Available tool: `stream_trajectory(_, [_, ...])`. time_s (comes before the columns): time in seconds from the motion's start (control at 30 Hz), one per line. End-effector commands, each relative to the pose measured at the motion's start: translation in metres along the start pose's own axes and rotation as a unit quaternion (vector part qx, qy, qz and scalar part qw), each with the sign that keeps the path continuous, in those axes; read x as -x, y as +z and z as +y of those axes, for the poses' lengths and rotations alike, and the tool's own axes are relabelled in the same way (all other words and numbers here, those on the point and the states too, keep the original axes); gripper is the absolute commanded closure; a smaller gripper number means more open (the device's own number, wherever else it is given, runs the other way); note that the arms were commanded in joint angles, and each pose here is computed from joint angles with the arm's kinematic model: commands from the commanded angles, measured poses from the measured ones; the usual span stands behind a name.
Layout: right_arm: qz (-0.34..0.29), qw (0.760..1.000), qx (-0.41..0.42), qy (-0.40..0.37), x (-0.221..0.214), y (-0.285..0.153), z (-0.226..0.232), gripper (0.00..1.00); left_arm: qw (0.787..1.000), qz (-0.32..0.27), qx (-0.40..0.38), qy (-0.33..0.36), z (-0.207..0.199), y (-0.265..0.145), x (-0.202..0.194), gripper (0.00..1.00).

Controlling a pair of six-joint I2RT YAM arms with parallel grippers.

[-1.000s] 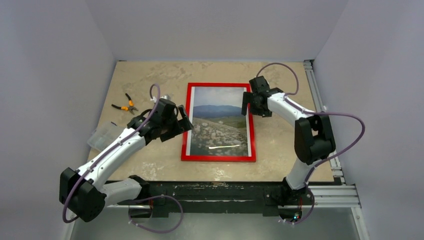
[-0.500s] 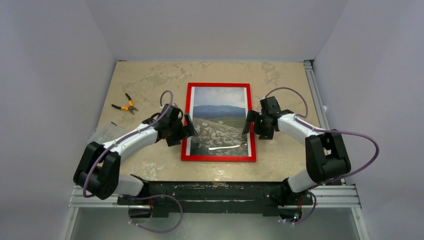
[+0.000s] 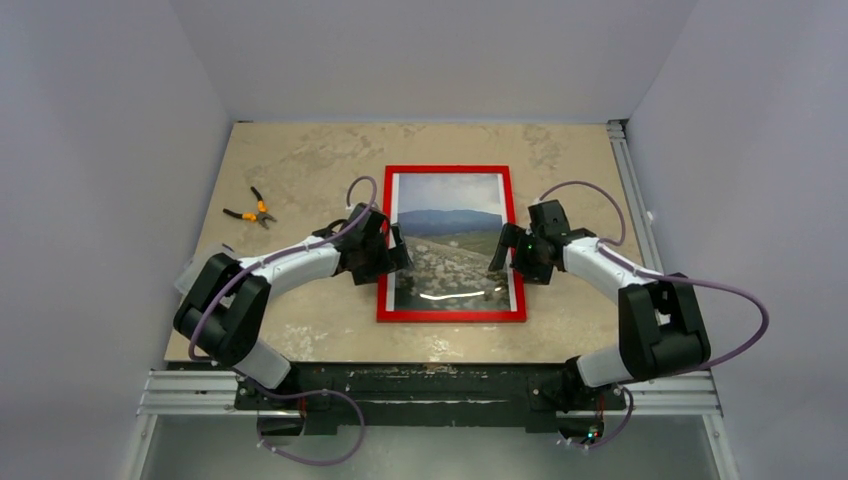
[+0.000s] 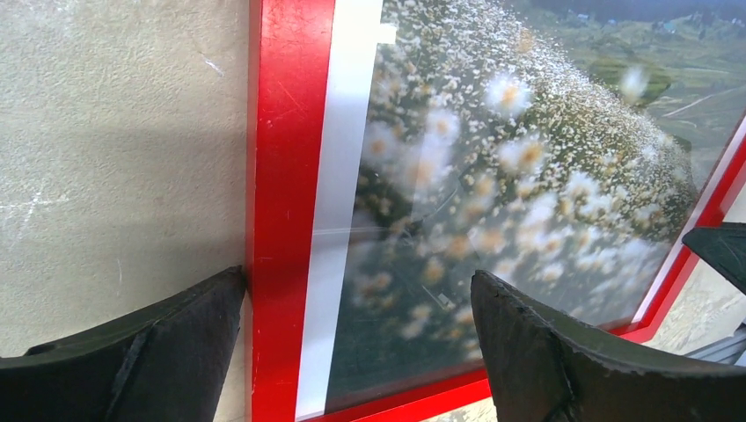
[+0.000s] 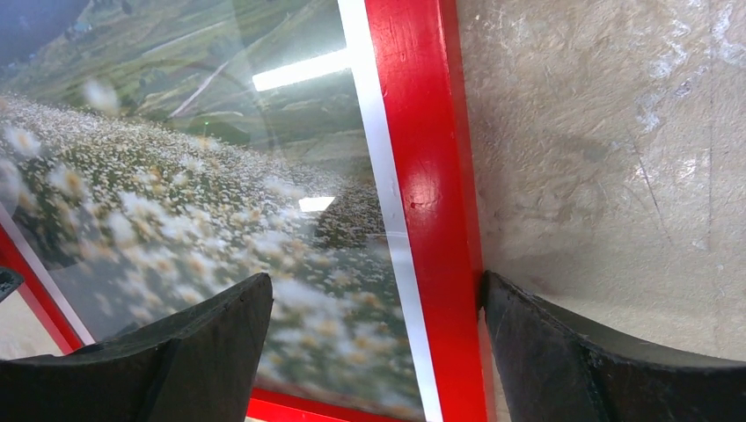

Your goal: Put the photo into the frame

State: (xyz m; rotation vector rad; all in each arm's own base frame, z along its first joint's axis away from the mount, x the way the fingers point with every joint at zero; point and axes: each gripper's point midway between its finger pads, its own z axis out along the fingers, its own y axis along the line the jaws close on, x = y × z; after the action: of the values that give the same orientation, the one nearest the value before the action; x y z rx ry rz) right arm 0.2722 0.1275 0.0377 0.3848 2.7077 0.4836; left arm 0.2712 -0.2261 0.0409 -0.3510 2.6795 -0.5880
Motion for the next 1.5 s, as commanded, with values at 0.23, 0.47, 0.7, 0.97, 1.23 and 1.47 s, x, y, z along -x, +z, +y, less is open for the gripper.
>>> stream_trajectory(0.23, [-0.021, 1.000, 0.012, -0.010, 0.009, -0.016, 0.010, 0.11, 1.000, -0.028, -0.002, 0.014, -0.010, -0.020, 0.006, 0.04])
stream_trajectory(0.47, [-0.094, 0.993, 0.058, -0.034, 0.040, -0.059, 0.037, 0.06, 0.989, -0.138, -0.042, 0.043, -0.017, -0.084, 0.034, 0.02])
stream_trajectory(0.7, [-0.180, 0.977, 0.097, -0.065, 0.063, -0.115, 0.057, 0.03, 0.946, -0.275, -0.154, 0.070, -0.035, -0.169, 0.053, 0.02])
stream_trajectory(0.97, [-0.312, 0.937, 0.125, -0.097, 0.082, -0.183, 0.065, 0.02, 0.898, -0.401, -0.157, 0.088, -0.002, -0.232, 0.060, 0.02])
stream_trajectory(1.23, [-0.427, 0.889, 0.081, -0.140, 0.094, -0.201, 0.038, 0.01, 0.892, -0.440, 0.002, 0.106, 0.062, -0.225, 0.070, 0.02])
stream_trajectory(1.47, [-0.505, 0.848, -0.043, -0.155, 0.094, -0.152, -0.033, 0.02, 0.848, -0.490, 0.139, 0.144, 0.114, -0.202, 0.086, 0.01])
